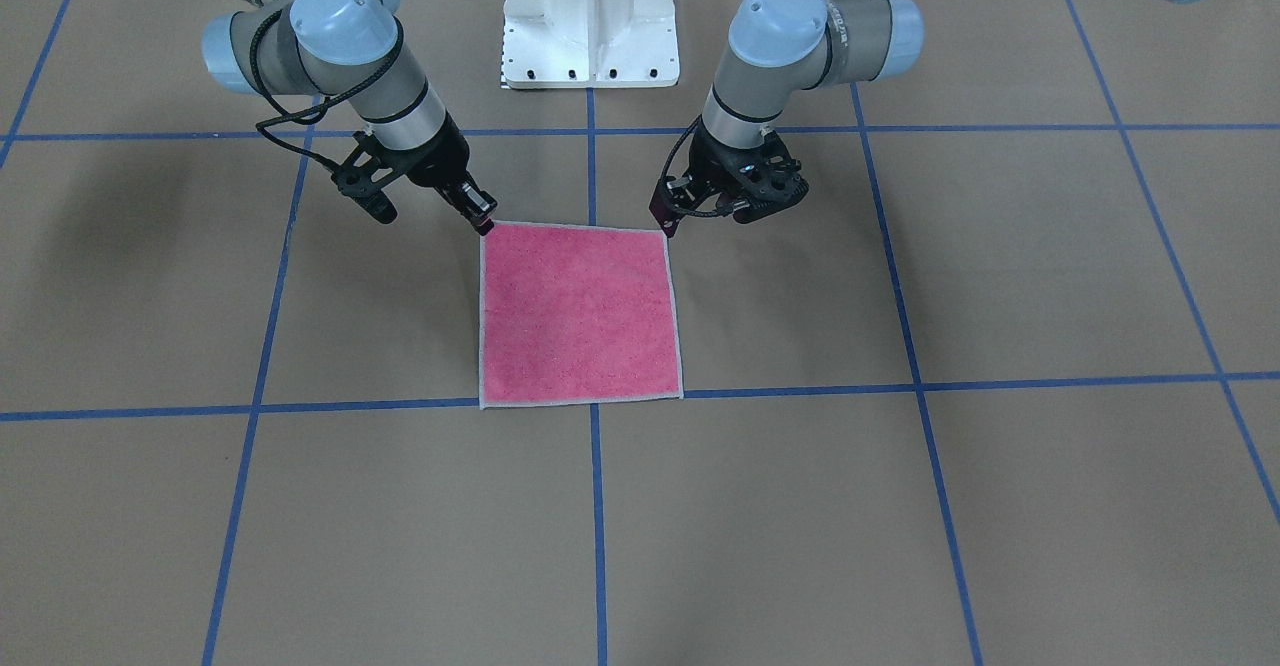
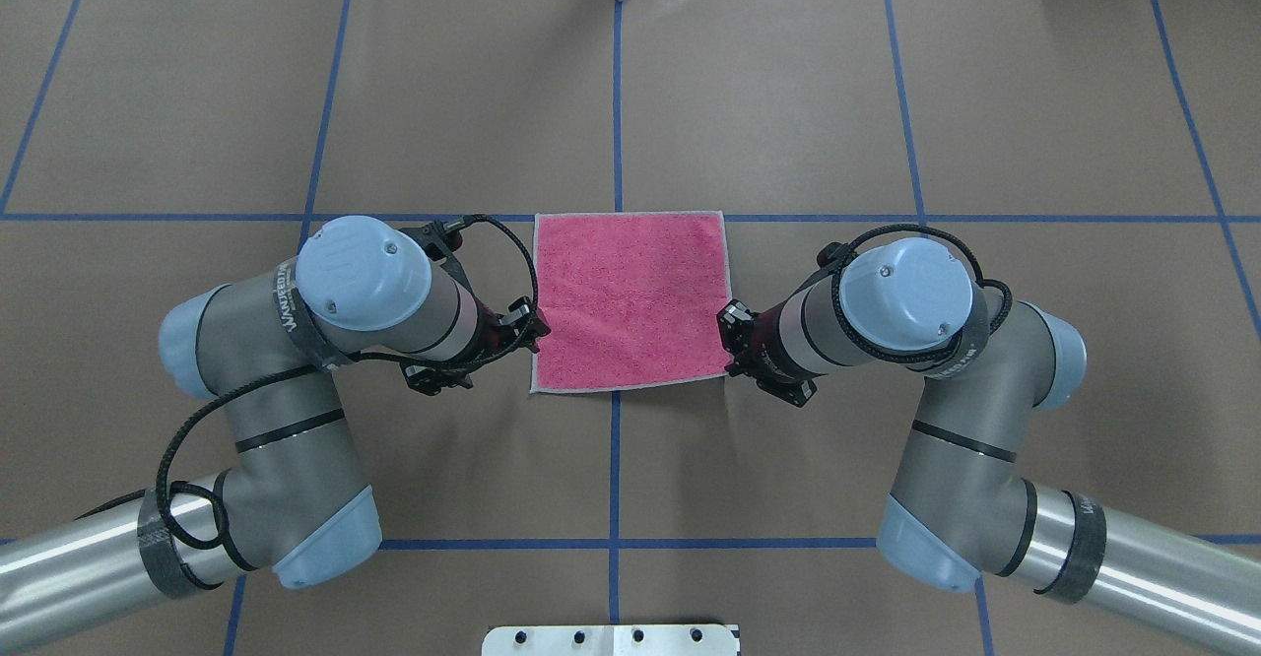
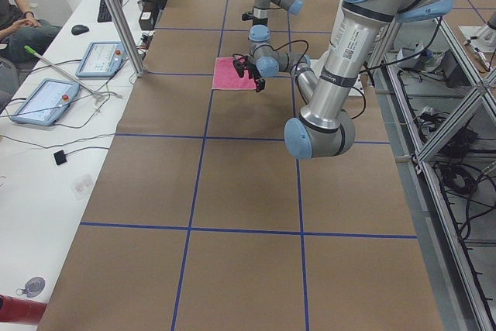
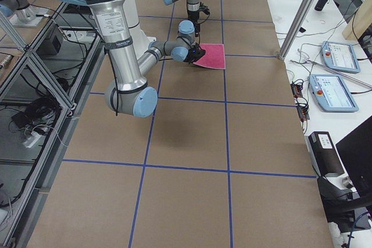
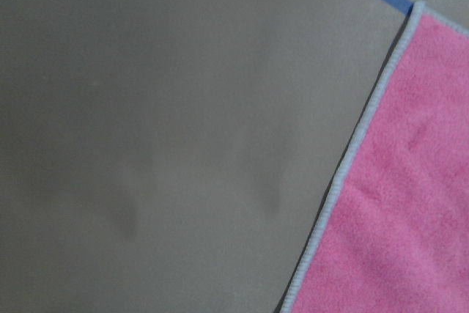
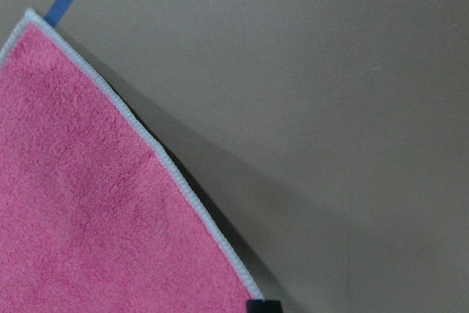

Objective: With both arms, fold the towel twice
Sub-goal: 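Grasp the two towel corners nearest the robot with both grippers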

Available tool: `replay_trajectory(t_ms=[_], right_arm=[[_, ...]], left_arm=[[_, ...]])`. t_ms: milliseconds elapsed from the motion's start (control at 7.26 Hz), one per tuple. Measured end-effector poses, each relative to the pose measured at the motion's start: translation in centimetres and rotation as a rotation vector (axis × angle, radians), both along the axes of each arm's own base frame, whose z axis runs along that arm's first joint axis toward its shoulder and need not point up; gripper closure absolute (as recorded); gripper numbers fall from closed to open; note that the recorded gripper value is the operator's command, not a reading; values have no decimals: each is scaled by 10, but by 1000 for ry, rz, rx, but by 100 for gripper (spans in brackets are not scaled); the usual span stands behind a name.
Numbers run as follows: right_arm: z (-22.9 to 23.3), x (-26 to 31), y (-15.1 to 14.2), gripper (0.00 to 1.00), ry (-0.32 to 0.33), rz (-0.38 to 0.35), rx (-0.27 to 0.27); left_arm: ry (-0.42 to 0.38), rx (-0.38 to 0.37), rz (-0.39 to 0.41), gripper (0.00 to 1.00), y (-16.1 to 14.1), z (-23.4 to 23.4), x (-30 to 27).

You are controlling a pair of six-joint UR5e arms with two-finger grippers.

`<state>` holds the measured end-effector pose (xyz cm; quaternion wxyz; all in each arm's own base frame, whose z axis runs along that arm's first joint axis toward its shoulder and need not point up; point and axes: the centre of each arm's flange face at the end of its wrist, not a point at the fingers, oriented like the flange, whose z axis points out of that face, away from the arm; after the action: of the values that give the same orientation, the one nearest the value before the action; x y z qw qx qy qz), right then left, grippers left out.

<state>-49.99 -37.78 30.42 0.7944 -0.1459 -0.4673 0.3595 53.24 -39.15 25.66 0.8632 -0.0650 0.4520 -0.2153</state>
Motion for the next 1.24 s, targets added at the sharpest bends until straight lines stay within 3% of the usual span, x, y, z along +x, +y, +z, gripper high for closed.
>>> replay_trajectory(t_ms=[413, 826, 1240], right_arm=[[1, -2, 2, 100, 2, -4, -1], [2, -1, 3, 100, 3, -6, -1], [2, -1, 3, 100, 4, -6, -2]], left_arm=[[-15, 2, 13, 29, 0, -5, 27], [-31, -3, 24, 47, 2, 2, 36], [-36, -8, 30, 48, 6, 4, 42]])
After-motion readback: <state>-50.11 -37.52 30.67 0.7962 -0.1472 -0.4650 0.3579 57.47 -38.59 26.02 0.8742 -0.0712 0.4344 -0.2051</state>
